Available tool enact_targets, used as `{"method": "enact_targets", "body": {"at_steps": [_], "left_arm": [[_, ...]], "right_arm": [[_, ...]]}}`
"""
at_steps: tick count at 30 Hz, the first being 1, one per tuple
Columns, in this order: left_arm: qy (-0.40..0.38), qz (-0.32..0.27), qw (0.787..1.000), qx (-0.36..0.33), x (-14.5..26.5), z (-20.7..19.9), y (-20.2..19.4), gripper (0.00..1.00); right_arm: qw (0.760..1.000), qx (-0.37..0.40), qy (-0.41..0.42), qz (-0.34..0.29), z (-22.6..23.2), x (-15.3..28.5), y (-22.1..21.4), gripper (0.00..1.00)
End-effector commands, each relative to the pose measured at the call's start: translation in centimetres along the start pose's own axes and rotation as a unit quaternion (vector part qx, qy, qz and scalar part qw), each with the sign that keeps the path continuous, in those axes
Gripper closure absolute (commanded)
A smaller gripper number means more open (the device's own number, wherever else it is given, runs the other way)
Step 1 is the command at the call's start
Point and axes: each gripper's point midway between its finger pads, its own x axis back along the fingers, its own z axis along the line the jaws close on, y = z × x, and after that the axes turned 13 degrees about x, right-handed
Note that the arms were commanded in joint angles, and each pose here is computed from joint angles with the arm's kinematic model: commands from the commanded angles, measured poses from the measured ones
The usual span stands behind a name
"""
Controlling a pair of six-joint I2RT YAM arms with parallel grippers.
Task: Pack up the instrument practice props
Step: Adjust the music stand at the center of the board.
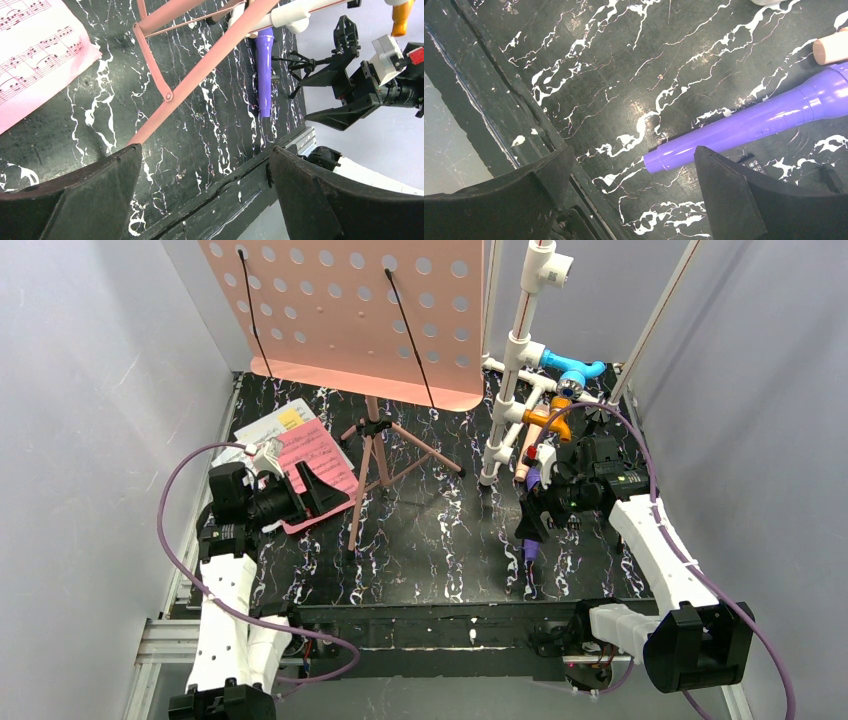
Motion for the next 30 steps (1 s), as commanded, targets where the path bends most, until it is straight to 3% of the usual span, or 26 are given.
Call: {"method": "enact_targets", "body": {"at_steps": [1, 8, 30], "left_arm": [[-0.01, -0.005, 0.998, -0.054, 0.6, -1.5, -0.2, 0.02], [-0.015, -0.005, 0.993, -0.114, 0.9, -2.1, -1.1, 0.02], [0.023, 0.02, 0.984, -0.173, -2.6, -0.3, -3.8, 0.02]], "right_arm": [[1.0, 0.018, 0.002, -0.004, -0.1, 0.2, 0.6, 0.0], [1.0, 0.026, 0.005, -0.003, -0.3, 0.2, 0.8, 0.0], [0.999, 0.032, 0.011, -0.004, -0.1, -0.1, 1.0, 0.0]]}}
